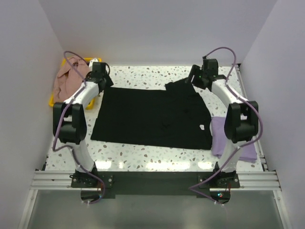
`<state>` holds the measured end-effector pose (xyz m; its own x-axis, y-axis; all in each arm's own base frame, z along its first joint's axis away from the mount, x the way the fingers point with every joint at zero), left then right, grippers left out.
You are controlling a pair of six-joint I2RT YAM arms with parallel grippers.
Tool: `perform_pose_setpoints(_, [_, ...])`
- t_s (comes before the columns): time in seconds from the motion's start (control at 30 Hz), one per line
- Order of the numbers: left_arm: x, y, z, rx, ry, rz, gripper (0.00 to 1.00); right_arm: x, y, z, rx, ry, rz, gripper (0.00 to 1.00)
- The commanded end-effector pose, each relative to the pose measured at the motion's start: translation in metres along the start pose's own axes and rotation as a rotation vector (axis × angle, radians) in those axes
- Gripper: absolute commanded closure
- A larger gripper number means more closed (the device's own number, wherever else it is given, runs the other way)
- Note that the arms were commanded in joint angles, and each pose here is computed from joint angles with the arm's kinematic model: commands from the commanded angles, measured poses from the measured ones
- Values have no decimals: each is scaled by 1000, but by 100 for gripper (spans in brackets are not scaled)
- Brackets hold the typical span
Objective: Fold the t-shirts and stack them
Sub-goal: Fold the tshirt
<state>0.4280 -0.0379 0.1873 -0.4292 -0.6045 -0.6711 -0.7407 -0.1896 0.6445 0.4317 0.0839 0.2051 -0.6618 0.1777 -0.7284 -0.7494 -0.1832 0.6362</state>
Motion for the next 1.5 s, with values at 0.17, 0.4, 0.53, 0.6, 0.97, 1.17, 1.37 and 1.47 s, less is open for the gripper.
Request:
perform_pose_setpoints(0.17, [2, -77, -7, -138, -106, 7, 49, -31, -47, 4, -57, 110, -48, 34])
perform_pose_setpoints(0.4, [0, -102, -10, -179, -120, -19, 50, -25, -64, -2, -62, 115, -35, 34])
perform_pose_setpoints(0.53, [5, -111, -7, -195, -134, -15, 50, -20, -68, -5, -64, 124, -27, 34])
perform_pose_setpoints(0.6, [9, -115, -4, -207, -137, -5, 50, -19, -70, -8, -59, 123, -22, 34])
perform_pose_setpoints(0.97, [16, -127, 0, -227, -157, -3, 54, -11, -83, -15, -68, 114, -4, 34])
perform_pose_setpoints(1.17, [17, -127, 1, -227, -166, -3, 64, -11, -96, -24, -27, 108, 3, 34])
perform_pose_setpoints(1.37, [18, -127, 2, -224, -169, -3, 74, -9, -114, -33, 29, 114, 16, 34])
perform_pose_setpoints(1.47, [18, -127, 3, -225, -171, -1, 76, -8, -122, -41, 101, 125, 27, 34])
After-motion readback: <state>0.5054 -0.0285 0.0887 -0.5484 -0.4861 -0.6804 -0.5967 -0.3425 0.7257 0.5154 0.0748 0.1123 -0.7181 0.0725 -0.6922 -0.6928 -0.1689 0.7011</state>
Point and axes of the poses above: each gripper's point midway between its finger pads, its own y axis back along the fingers, its own z axis along the line the jaws close on, x = y × z, the point moved 9 cm from there along y, back along the fingers, and after that the axes turned 11 degrees about y, right-handed, at the moved point
